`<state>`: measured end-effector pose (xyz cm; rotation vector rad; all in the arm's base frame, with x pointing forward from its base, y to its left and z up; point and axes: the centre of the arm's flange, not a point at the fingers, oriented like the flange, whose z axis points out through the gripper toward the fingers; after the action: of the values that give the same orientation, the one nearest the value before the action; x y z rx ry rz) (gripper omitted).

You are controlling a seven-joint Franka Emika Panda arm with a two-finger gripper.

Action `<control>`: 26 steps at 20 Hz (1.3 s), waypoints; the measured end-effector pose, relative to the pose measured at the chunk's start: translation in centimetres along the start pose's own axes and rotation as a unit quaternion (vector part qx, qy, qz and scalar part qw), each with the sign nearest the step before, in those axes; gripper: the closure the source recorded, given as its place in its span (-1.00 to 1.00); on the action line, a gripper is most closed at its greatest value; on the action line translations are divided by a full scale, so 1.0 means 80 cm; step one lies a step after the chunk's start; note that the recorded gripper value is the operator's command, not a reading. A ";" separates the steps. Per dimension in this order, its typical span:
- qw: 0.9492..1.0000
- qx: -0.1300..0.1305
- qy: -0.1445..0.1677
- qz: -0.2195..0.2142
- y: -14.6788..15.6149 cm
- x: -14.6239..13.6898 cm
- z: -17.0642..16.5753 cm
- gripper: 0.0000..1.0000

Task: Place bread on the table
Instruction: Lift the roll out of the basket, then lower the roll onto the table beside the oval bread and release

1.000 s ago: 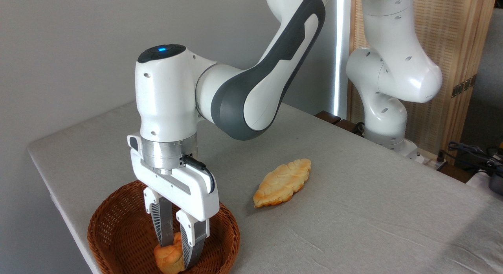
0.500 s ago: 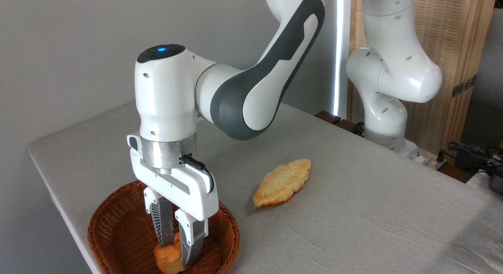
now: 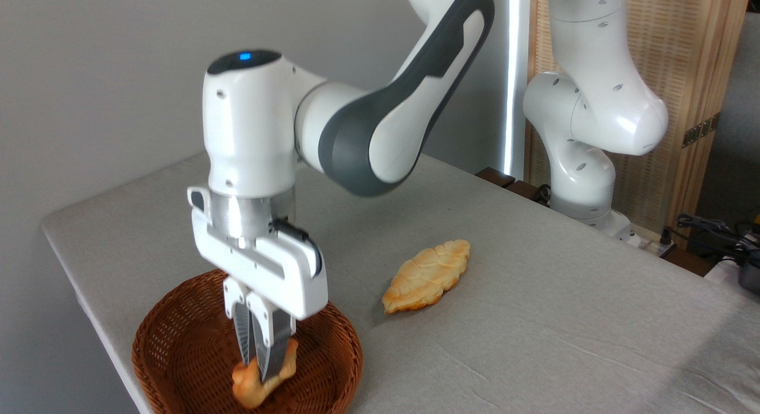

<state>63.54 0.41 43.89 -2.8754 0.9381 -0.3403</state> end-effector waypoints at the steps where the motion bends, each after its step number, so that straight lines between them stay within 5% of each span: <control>1: 1.000 -0.004 0.003 -0.005 0.000 -0.001 -0.020 0.86; 4: 0.999 -0.026 0.014 -0.021 0.009 -0.011 -0.102 0.79; 9: 0.995 -0.089 -0.043 0.007 0.075 -0.043 -0.187 0.63; 12: 0.989 -0.116 -0.071 0.054 0.140 -0.046 -0.178 0.33; 14: 0.983 -0.132 -0.092 0.087 0.188 -0.051 -0.153 -0.43; 16: 0.978 -0.142 -0.105 0.111 0.224 -0.054 -0.129 -0.82; 18: 0.976 -0.145 -0.109 0.124 0.245 -0.055 -0.110 -0.99; 26: 0.971 -0.154 -0.124 0.136 0.266 -0.075 -0.066 -1.00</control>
<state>45.42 -13.31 44.50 -2.8951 1.4168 0.2023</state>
